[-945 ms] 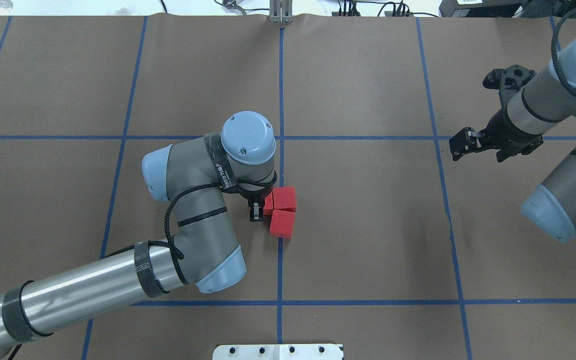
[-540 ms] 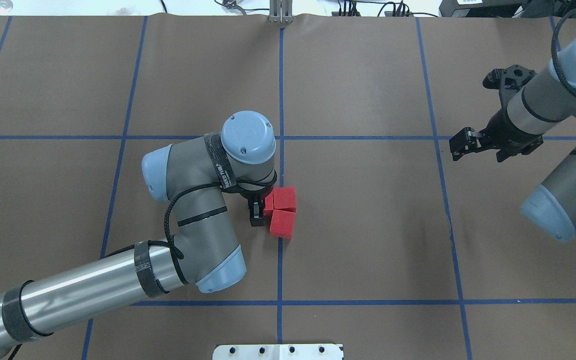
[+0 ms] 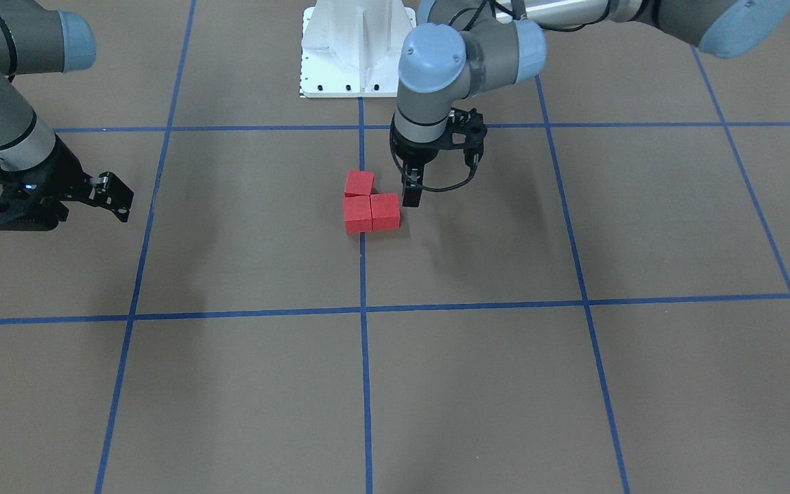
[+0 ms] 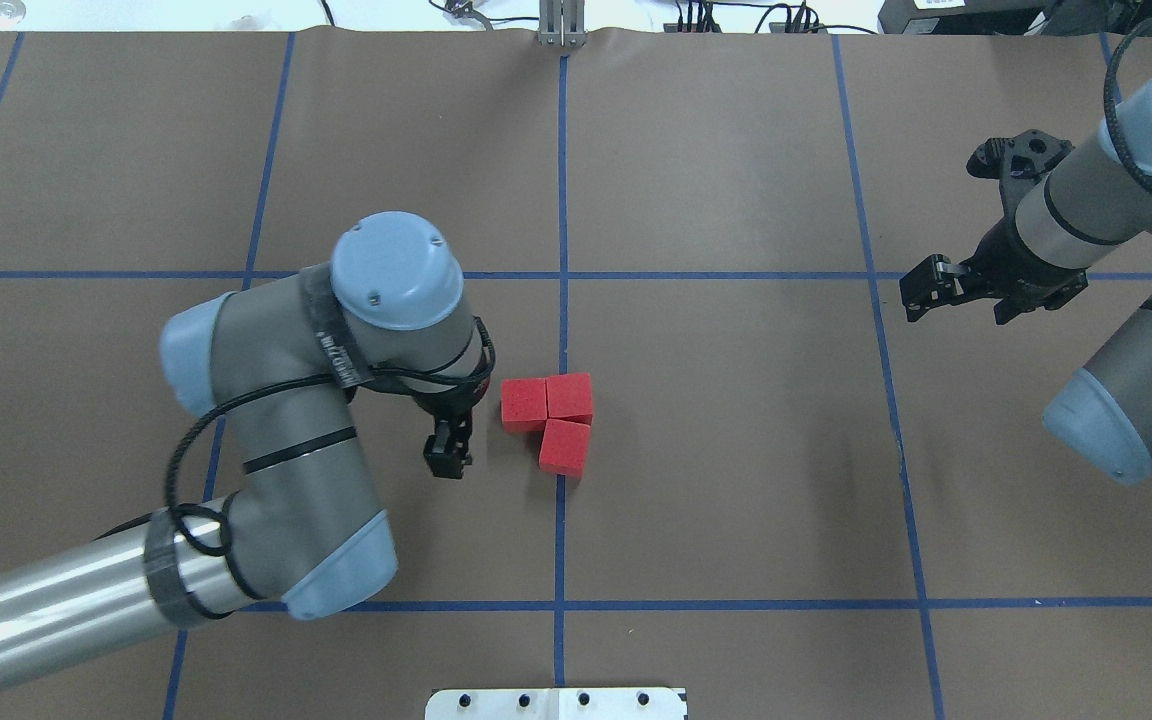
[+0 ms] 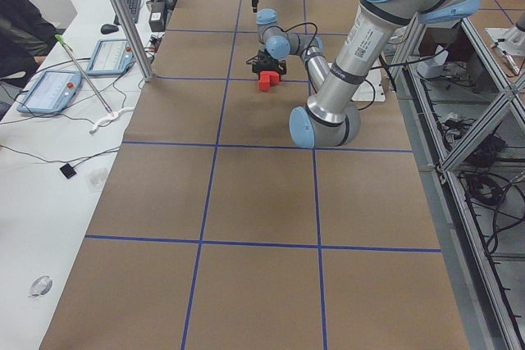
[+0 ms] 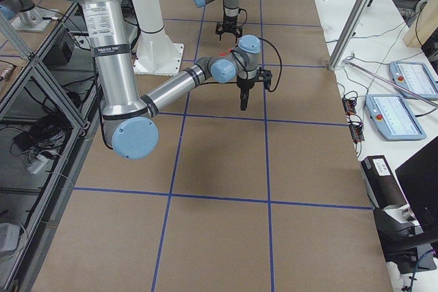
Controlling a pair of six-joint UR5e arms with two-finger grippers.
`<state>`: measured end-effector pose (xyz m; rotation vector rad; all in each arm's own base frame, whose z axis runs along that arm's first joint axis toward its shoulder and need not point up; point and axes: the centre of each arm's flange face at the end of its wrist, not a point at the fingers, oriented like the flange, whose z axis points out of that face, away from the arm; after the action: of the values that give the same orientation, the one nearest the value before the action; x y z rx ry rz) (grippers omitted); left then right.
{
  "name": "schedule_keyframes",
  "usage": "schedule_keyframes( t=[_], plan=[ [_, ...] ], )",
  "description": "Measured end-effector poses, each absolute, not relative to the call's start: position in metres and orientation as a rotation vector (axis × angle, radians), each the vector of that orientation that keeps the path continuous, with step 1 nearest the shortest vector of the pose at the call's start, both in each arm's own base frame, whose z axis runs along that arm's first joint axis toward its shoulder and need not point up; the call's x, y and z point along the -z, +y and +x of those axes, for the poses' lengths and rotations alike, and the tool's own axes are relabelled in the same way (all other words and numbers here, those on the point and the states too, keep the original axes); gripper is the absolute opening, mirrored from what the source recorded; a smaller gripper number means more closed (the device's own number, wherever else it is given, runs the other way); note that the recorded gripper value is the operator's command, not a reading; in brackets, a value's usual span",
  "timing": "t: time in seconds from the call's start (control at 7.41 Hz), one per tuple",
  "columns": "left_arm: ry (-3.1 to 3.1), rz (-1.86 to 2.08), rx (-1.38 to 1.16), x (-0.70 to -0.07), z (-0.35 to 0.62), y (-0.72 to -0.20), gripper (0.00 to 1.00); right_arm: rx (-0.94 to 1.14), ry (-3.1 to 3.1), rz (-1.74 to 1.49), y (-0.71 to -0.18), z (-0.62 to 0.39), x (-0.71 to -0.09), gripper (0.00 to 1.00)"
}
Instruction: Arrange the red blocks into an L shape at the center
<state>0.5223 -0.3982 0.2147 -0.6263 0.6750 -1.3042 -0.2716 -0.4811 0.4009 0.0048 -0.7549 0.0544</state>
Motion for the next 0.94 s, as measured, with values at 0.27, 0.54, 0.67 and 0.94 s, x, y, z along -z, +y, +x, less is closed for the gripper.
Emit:
schedule_keyframes(
  t=[0.27,0.54,0.67,0.94],
  plan=[
    [0.711,-0.584,1.173,-0.255,0.449,-0.365,1.0,-0.066,-0.745,0.0,-0.482,-0.261,-0.41,0.99],
    [0.751,-0.476,1.014,-0.296,0.375,-0.354,1.0,-0.089,-0.729,0.006,-0.489,-0.23,-0.427,0.99],
    [0.776,-0.417,0.94,-0.312,0.336,-0.362,1.0,-0.09,-0.723,0.017,-0.493,-0.208,-0.437,0.99],
    [0.832,-0.3,0.741,-0.361,0.244,-0.392,1.0,-0.078,-0.75,0.017,-0.496,-0.144,-0.465,0.99]
  ],
)
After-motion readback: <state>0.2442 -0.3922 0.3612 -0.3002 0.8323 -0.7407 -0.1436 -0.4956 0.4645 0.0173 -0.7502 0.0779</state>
